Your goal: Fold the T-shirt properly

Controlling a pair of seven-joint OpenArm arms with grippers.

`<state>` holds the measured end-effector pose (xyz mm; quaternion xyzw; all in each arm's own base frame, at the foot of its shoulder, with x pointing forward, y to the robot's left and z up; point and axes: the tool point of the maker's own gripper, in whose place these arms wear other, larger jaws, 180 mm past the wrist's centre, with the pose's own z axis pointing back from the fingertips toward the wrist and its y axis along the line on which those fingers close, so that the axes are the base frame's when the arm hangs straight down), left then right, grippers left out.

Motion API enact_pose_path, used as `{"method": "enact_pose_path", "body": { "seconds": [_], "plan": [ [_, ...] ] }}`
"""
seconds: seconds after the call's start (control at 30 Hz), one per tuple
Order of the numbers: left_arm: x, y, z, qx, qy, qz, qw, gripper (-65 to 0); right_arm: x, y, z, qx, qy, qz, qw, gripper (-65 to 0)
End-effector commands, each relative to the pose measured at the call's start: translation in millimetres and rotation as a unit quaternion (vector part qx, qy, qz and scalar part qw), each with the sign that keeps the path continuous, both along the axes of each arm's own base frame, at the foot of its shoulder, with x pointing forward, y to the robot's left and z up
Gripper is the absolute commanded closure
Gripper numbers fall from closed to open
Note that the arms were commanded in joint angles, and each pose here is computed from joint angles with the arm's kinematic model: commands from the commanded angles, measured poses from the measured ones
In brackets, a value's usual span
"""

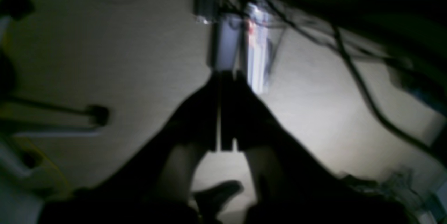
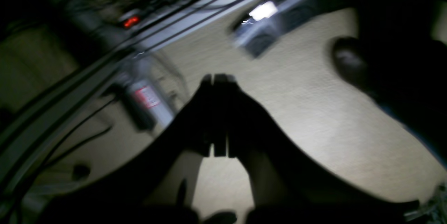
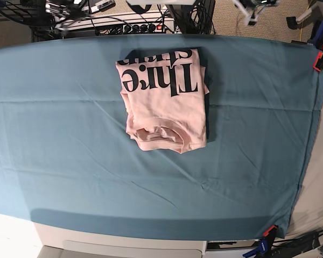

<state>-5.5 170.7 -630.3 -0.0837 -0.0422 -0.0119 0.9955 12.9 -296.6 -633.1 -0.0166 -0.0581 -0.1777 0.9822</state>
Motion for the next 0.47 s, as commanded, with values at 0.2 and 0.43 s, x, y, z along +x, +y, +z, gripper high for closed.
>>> {"method": "enact_pose_path", "body": {
  "seconds": [0.2, 0.43],
  "plan": [
    [-4, -52, -23, -0.001, 0.031, -0.019, 0.999, 0.0, -8, 48, -11, 0.039, 0.019, 0.043, 0.9981, 0.0],
    [5, -67, -25, 0.005, 0.024, -0.038, 0.999, 0.0, -9, 78, -16, 0.063, 0.02, 0.049, 0.9966, 0.0]
  ]
}}
